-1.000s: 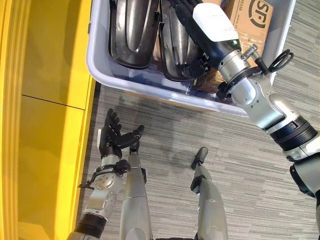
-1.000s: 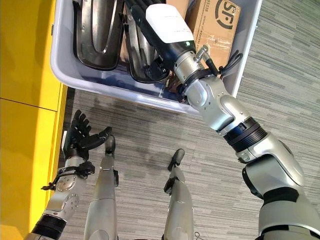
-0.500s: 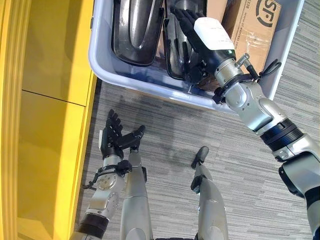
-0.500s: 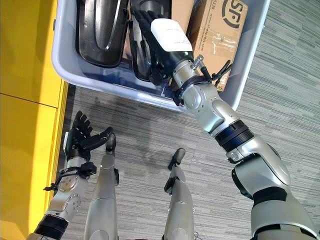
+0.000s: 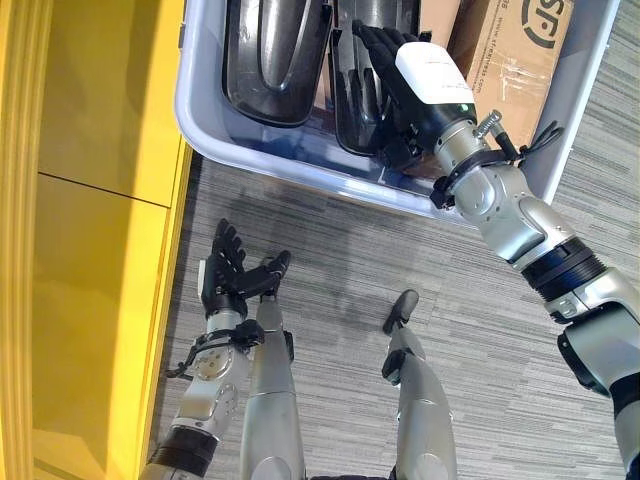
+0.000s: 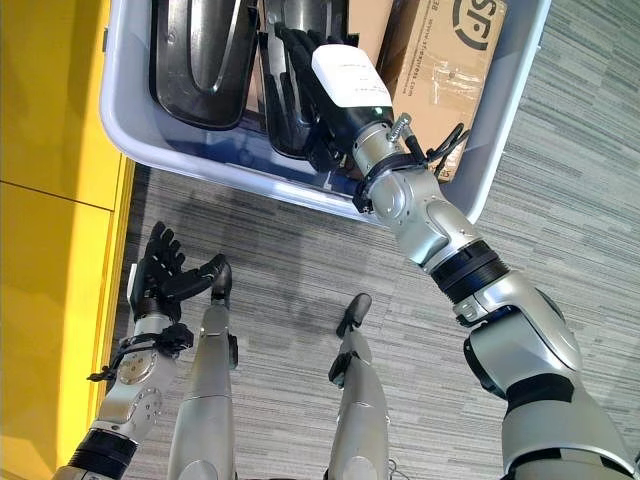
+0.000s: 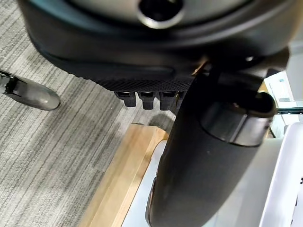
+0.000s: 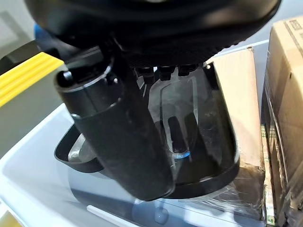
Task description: Move parts from the plastic box to the shelf.
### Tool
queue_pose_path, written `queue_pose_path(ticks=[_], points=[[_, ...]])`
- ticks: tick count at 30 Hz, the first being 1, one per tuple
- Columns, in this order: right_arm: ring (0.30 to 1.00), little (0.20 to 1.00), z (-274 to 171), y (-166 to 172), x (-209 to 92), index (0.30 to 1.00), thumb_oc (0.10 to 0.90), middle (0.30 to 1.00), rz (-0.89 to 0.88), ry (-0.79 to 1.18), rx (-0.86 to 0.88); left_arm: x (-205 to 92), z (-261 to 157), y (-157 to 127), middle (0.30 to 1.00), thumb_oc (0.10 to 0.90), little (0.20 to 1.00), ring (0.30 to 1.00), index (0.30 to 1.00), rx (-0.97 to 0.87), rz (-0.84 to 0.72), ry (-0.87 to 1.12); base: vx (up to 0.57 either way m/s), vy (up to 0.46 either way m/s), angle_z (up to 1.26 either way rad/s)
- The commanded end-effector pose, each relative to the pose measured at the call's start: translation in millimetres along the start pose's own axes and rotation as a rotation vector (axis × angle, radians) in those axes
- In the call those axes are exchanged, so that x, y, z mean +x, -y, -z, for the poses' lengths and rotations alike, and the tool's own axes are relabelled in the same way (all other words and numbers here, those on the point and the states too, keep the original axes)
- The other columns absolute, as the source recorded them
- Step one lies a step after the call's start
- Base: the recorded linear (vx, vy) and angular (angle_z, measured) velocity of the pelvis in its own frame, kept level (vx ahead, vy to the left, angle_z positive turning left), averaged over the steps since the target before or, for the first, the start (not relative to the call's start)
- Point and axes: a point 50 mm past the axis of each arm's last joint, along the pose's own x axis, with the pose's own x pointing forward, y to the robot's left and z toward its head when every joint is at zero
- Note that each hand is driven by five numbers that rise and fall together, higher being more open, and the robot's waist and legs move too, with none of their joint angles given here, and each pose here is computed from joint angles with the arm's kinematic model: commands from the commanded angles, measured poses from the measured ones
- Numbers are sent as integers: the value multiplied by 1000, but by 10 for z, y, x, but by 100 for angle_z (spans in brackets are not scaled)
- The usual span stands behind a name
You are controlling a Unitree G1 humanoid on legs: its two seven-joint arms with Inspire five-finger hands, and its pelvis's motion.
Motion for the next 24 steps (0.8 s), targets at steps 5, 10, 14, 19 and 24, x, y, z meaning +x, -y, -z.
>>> queue_pose_path(ticks=[5, 10, 14, 19, 24], points=[[1000, 1000, -116, 497, 73, 1000, 900, 1000, 169, 101, -75, -55, -277, 71, 1000, 900, 1000, 1000, 1000, 3, 50, 162, 0, 0, 0], [1000, 1000, -113, 467, 45, 1000, 900, 1000, 161, 104, -70, -56, -273, 66, 1000, 900, 1000, 1000, 1000, 5, 47, 162, 0, 0, 0], [1000, 1000, -87, 432, 13, 1000, 900, 1000, 155, 95, -62, -64, -269, 68, 1000, 900, 1000, 1000, 1000, 0, 45, 161, 0, 0, 0], [1000, 1000, -81, 412, -2, 1000, 900, 1000, 157, 91, -53, -62, -269, 57, 1000, 900, 1000, 1000, 1000, 3, 39, 161, 0, 0, 0], [1000, 1000, -113, 481, -46, 1000, 900, 1000, 180, 117, -58, -57, -282, 47, 1000, 900, 1000, 1000, 1000, 3, 34, 165, 0, 0, 0]])
